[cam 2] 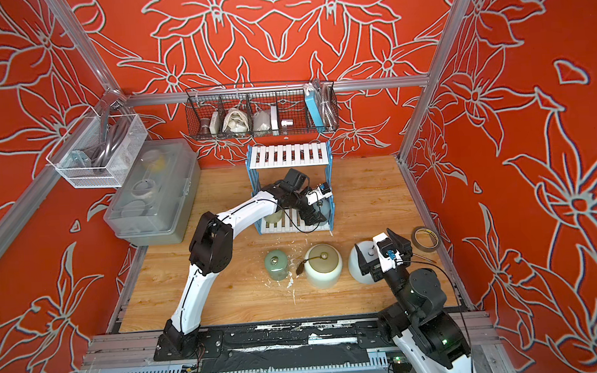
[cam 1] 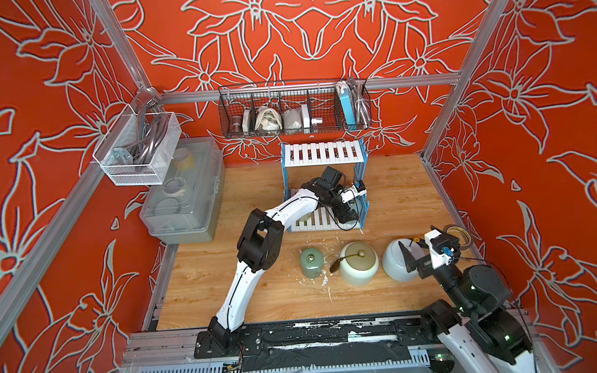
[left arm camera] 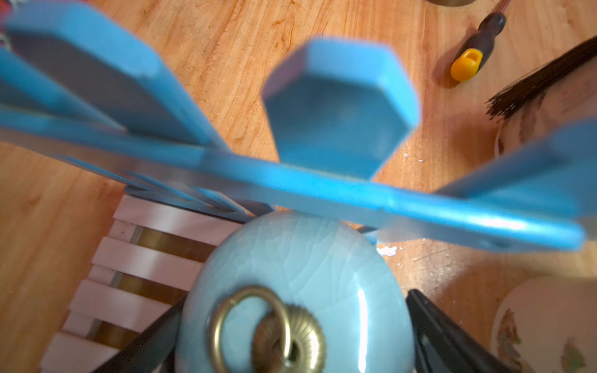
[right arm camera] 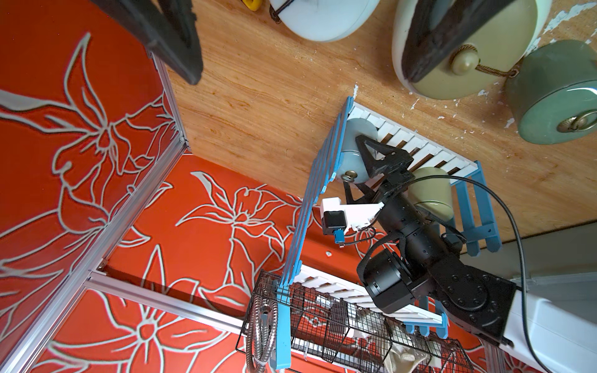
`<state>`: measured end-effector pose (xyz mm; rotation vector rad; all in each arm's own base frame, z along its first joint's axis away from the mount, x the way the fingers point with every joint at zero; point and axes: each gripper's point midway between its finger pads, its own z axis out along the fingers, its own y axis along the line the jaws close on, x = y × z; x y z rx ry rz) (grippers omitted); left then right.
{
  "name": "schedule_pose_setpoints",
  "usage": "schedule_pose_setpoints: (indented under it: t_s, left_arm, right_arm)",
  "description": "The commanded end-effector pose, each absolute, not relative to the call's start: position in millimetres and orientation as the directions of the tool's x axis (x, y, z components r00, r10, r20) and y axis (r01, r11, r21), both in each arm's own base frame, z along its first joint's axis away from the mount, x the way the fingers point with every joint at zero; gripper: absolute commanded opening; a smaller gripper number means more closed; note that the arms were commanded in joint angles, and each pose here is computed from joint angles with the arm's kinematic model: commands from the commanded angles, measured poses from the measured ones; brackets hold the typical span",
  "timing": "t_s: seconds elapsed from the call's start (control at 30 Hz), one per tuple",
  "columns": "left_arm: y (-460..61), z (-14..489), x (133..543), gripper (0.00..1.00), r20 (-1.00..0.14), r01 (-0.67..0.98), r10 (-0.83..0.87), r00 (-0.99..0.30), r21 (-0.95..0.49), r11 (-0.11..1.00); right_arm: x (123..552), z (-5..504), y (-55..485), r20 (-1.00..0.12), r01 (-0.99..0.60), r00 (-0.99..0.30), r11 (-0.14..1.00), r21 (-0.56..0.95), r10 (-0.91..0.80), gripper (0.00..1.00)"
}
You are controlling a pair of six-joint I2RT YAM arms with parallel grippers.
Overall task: Remove the tea canisters from the shelf
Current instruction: Pick up the tea canister from the shelf.
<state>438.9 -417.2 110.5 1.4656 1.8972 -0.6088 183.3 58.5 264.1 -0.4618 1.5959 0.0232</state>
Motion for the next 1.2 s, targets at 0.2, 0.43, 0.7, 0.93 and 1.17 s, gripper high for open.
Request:
schedule_pose_setpoints:
  t_s: [0.2,0.43,0.7,0.93,1.17]
  left_arm:
    - [-422,121,428,0.64,-0.745,0.974,0.648,-0.161,-0.013,0.228]
    - [-415,140,423,0.60,-0.754,0.974,0.640,-0.150,-0.002,0.226]
    - [-399,181,420,0.57,-0.786,0.970,0.604,-0.134,0.020,0.242]
    - [-387,219,412,0.55,-0.813,0.968,0.570,-0.118,0.033,0.248]
    - [-373,255,393,0.55,-0.833,0.969,0.546,-0.090,0.053,0.240]
  right_arm:
    - [183,264,57,-0.961,-0.297,0.012,0.917,-0.267,-0.276,0.99]
    - [183,265,57,-0.961,-0.295,0.015,0.917,-0.268,-0.276,0.99]
    - [183,264,56,-0.960,-0.294,0.011,0.917,-0.270,-0.279,1.00]
    - [183,264,57,-0.959,-0.296,0.010,0.916,-0.272,-0.282,1.00]
    - [182,264,57,-0.960,-0.297,0.014,0.915,-0.272,-0.280,0.99]
